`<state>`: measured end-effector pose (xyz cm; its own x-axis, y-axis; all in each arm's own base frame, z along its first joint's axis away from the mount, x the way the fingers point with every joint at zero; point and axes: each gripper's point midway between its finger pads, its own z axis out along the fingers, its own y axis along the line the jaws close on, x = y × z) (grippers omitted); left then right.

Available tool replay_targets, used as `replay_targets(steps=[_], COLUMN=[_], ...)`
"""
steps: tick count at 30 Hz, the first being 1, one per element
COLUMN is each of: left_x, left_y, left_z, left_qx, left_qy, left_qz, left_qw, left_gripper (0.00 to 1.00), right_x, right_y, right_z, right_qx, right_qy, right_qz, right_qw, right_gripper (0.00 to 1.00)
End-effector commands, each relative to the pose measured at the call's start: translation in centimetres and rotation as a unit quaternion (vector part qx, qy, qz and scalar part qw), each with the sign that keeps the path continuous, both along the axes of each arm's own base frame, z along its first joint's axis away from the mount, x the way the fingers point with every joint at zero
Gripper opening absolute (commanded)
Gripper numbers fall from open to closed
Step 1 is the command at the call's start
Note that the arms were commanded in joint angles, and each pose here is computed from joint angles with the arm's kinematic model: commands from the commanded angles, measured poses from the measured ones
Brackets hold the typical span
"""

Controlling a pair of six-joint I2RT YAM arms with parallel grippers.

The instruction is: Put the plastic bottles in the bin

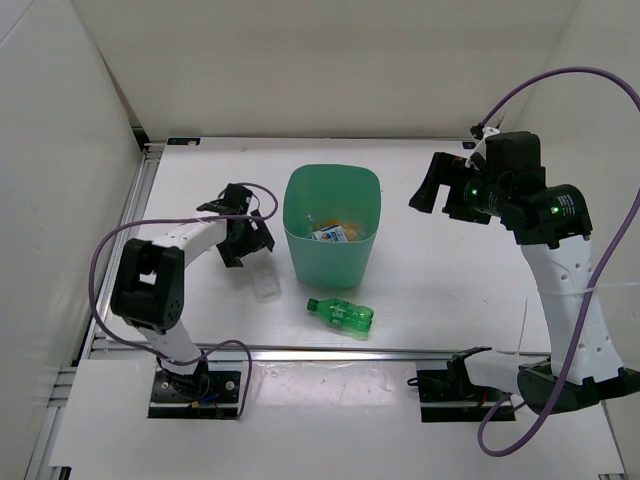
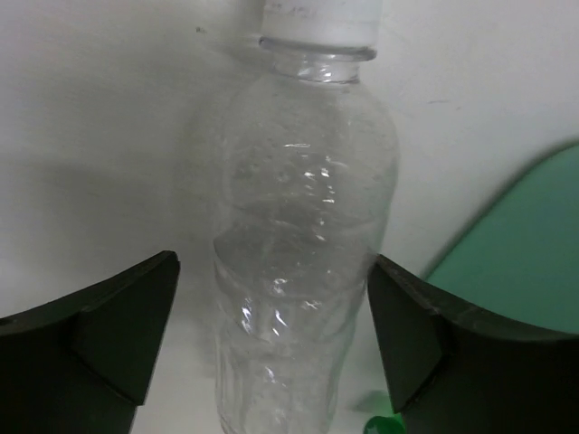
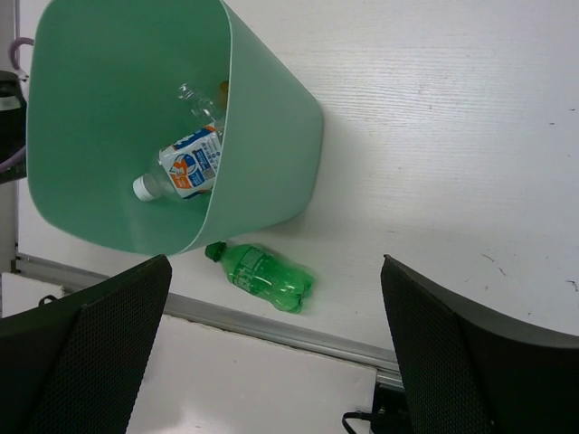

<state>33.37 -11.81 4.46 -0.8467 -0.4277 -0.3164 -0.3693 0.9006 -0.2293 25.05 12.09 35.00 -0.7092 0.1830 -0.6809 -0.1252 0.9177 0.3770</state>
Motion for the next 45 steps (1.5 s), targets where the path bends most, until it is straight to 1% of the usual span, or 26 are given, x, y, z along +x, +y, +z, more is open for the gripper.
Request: replay_targets(steps=[1, 4, 5, 6, 7, 8, 11, 12, 14, 15, 17, 18, 20, 21, 22, 25, 27, 31, 34, 35, 36, 38, 41, 43, 44, 45], left_x=[0.7, 0.6, 0.9, 1.4, 1.7, 2.1, 4.2, 5.6, 6.1, 6.7, 7.1, 7.2, 7.8, 7.9, 8.8, 8.6, 8.4, 6.7, 5.5, 5.2, 4.6, 4.2, 3.3, 2.7, 2.6, 1.9], left_y=[-1.1, -1.1, -0.7, -1.0, 0.1, 0.5, 1.9, 1.8, 2.1, 2.1, 1.4, 0.9, -1.1, -1.5, -2.9, -7.3, -11.2, -15.7, -17.8, -18.1, -18.9, -19.3, -18.3, -15.9, -14.8, -12.1], left_z=[0.6, 0.3, 0.9, 1.9, 3.6, 4.9, 12.6, 16.8, 22.8, 27.2, 31.4, 35.4, 37.5, 40.2, 39.8, 41.8, 40.6, 37.3, 34.5, 34.5, 34.4, 35.5, 38.7, 41.6, 41.5, 43.1], left_qx=[-0.019, -0.028, -0.030, -0.040, -0.033, -0.035, -0.048, -0.061, -0.084, -0.099, -0.116, -0.129, -0.150, -0.166, -0.170, -0.208, -0.224, -0.202, -0.182, -0.176, -0.171, -0.153, -0.133, -0.114, -0.097, -0.075], left_qy=[-0.008, 0.000, -0.009, -0.020, -0.039, -0.053, -0.139, -0.190, -0.258, -0.305, -0.346, -0.385, -0.401, -0.424, -0.417, -0.423, -0.403, -0.376, -0.355, -0.357, -0.360, -0.382, -0.426, -0.463, -0.467, -0.489], left_qz=[-0.018, -0.022, -0.016, -0.002, 0.022, 0.039, 0.091, 0.098, 0.117, 0.123, 0.115, 0.105, 0.074, 0.064, 0.045, -0.025, -0.074, -0.128, -0.151, -0.164, -0.175, -0.195, -0.187, -0.155, -0.144, -0.106], left_qw=[1.000, 0.999, 0.999, 0.999, 0.998, 0.997, 0.985, 0.975, 0.955, 0.939, 0.924, 0.908, 0.901, 0.888, 0.892, 0.881, 0.884, 0.895, 0.905, 0.902, 0.900, 0.890, 0.875, 0.865, 0.867, 0.862], left_gripper=[0.92, 0.73, 0.65, 0.50, 0.46, 0.46, 0.46, 0.46, 0.47, 0.47, 0.47, 0.47, 0.47, 0.47, 0.47, 0.49, 0.51, 0.55, 0.66, 0.78, 1.00, 1.00, 1.00, 1.00, 1.00, 1.00], right_x=[0.6, 0.6, 0.6, 0.6, 0.6, 0.6, 0.6, 0.6, 0.6, 0.6, 0.6, 0.6, 0.8, 0.9, 1.1, 1.2, 1.2, 1.2, 0.7, 0.5, 0.4, -0.1, -0.7, -1.2, -1.3, -1.5], right_y=[0.1, 0.1, 0.1, 0.1, 0.1, 0.1, 0.1, 0.1, 0.1, 0.1, 0.2, 0.2, 0.3, 0.4, 0.4, 0.5, 0.5, 0.4, 0.3, 0.2, 0.2, -0.1, -0.3, -0.5, -0.4, -0.4], right_z=[1.2, 1.2, 1.2, 1.2, 1.2, 1.2, 0.9, 0.9, 0.2, 0.2, -0.3, -0.3, -0.5, -1.2, -1.0, -1.6, -2.0, -2.0, -2.3, -2.1, -2.9, -3.0, -3.6, -3.5, -3.5, -3.3], right_qx=[0.002, 0.002, 0.002, 0.002, 0.002, 0.002, 0.001, 0.001, -0.002, -0.002, -0.001, -0.001, -0.001, -0.004, 0.001, -0.001, -0.003, 0.004, 0.006, 0.008, 0.007, 0.005, 0.004, 0.001, 0.001, 0.002], right_qy=[-0.029, -0.029, -0.029, -0.029, -0.029, -0.029, -0.024, -0.024, -0.016, -0.016, -0.010, -0.010, -0.010, 0.000, -0.002, 0.003, 0.008, 0.004, 0.007, 0.002, 0.015, 0.012, 0.016, 0.008, 0.007, -0.002], right_qz=[0.008, 0.008, 0.008, 0.008, 0.008, 0.008, 0.008, 0.008, 0.008, 0.008, 0.011, 0.011, 0.011, 0.011, 0.008, 0.008, 0.008, -0.001, -0.004, -0.004, -0.007, -0.011, -0.011, -0.007, 0.000, 0.008], right_qw=[1.000, 1.000, 1.000, 1.000, 1.000, 1.000, 1.000, 1.000, 1.000, 1.000, 1.000, 1.000, 1.000, 1.000, 1.000, 1.000, 1.000, 1.000, 1.000, 1.000, 1.000, 1.000, 1.000, 1.000, 1.000, 1.000], right_gripper=[1.00, 1.00, 1.00, 1.00, 1.00, 1.00, 1.00, 1.00, 1.00, 1.00, 1.00, 1.00, 1.00, 1.00, 1.00, 1.00, 1.00, 1.00, 1.00, 1.00, 1.00, 1.00, 1.00, 1.00, 1.00, 1.00])
